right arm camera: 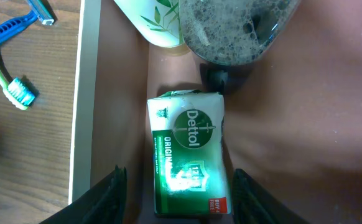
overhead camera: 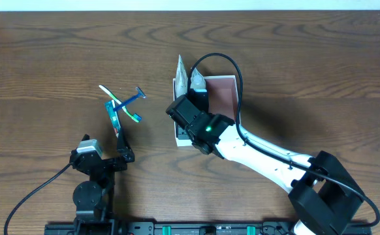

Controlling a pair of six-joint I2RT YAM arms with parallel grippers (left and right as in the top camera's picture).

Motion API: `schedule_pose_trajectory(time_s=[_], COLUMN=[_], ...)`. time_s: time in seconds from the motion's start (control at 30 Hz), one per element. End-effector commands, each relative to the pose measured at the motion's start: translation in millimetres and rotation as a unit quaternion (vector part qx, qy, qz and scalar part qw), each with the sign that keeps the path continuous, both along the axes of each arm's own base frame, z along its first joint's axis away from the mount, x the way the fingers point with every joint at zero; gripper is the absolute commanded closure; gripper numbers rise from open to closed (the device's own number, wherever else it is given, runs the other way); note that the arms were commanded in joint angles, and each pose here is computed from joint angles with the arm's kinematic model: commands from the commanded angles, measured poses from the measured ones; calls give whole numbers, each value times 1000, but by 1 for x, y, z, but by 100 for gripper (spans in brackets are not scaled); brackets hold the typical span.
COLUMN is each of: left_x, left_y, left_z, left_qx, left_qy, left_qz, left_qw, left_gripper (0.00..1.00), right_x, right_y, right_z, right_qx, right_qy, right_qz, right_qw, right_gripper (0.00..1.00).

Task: Pack container
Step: 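Release the soap bar and withdraw the right gripper to the right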

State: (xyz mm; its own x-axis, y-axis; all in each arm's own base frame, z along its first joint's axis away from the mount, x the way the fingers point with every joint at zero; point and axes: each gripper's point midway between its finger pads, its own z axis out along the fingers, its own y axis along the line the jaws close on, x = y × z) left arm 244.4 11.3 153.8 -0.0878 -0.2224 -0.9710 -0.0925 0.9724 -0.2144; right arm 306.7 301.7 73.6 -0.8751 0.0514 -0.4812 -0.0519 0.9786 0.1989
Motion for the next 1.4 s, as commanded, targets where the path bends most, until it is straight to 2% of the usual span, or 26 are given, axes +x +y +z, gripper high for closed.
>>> schedule_pose_trajectory(time_s=[0.0, 0.17, 0.4, 0.53, 0.63, 0.77, 1.03, 1.23, 1.37], left_x=[-1, -1, -1, -1, -1, -1, -1, -1, -1], left_y=[3, 3, 3, 3, 3, 3, 3, 3, 6], left_z=[-19, -19, -19, -19, -19, -19, -19, -19, -18], left_qx=[5, 5, 5, 5, 5, 5, 5, 6, 7], left_qy=[29, 29, 29, 29, 29, 29, 29, 29, 27], left_qz=[6, 6, 6, 6, 6, 6, 6, 7, 16], left_qw=[1000, 1000, 1000, 1000, 1000, 1000, 1000, 1000, 999], left_gripper=[2, 2, 2, 2, 2, 2, 2, 2, 2], right_x=[-3, -1, -15, -25, -24, -19, -14, -12, -14], right_y=[4, 6, -14, -54, -104, -194, -304, -378, -404], right_z=[7, 26, 111, 161, 191, 219, 224, 198, 176], right_qx=[4, 13, 59, 64, 45, 15, 9, 48, 72], right_qy=[-11, -28, -77, -123, -167, -205, -195, -134, -86], right_qz=[0, 14, 19, -12, -68, -184, -348, -457, -486], right_qw=[1000, 999, 995, 990, 983, 961, 917, 878, 867], right_gripper=[48, 48, 44, 39, 26, 1, 1, 1, 1])
